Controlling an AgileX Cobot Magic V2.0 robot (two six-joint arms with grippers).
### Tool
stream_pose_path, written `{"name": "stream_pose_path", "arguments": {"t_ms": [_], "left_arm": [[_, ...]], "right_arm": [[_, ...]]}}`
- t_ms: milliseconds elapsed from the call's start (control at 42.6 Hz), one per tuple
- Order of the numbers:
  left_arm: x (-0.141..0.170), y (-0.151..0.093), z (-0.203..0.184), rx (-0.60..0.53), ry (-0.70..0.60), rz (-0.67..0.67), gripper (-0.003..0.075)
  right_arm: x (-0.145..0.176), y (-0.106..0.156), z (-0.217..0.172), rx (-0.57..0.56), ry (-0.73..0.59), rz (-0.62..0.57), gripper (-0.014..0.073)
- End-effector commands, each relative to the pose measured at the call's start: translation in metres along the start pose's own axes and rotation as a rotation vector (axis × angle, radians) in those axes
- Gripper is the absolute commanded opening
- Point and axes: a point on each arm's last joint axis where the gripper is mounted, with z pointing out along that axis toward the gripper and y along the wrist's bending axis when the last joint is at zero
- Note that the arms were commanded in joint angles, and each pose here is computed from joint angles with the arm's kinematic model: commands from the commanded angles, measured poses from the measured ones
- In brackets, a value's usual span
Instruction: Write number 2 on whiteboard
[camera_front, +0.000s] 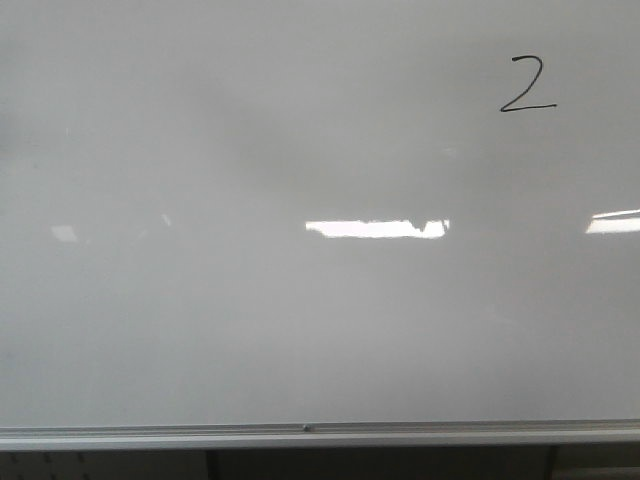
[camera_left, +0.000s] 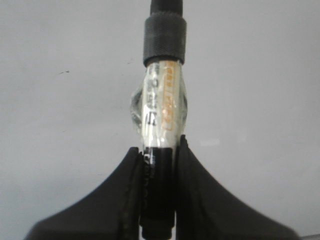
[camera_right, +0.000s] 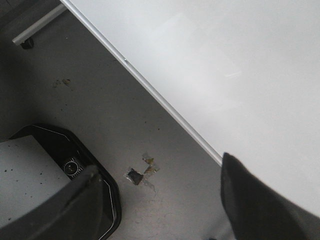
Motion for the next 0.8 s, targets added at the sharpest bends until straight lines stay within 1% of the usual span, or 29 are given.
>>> {"name": "stream_pose_path", "arguments": {"t_ms": [0,117,352,563,680,727,774], "left_arm": [[-0.011,0.001,0.008,0.002,-0.201,-0.043,0.0029],[-0.005,0.002,0.028,-0.005,-0.242,-0.044,0.0029],[-0.004,0.005,0.069,-0.017,-0.346,-0.044,0.0029],[-0.005,0.006,0.088,-0.027,-0.473,-0.046,0.0032],[-0.004,0.007,0.095,-0.030,-0.514,-0.044,0.0034],[-0.004,0.007,0.097,-0.030,-0.519,-0.044,0.0044],[-0.004,0.007,0.099,-0.031,-0.522,-0.043,0.0083]], "right_arm": [[-0.010,-0.002,-0.012,0.044,-0.090,0.001,0.0524],[-0.010,-0.003,-0.012,0.049,-0.098,0.001,0.0524],[-0.011,-0.003,-0.012,0.052,-0.103,0.002,0.0524],[-0.011,-0.004,-0.011,0.057,-0.111,0.002,0.0524],[-0.011,-0.004,-0.011,0.058,-0.112,0.002,0.0524],[-0.011,-0.004,-0.011,0.058,-0.112,0.002,0.0524],[-0.011,-0.004,-0.011,0.058,-0.112,0.002,0.0524]]}}
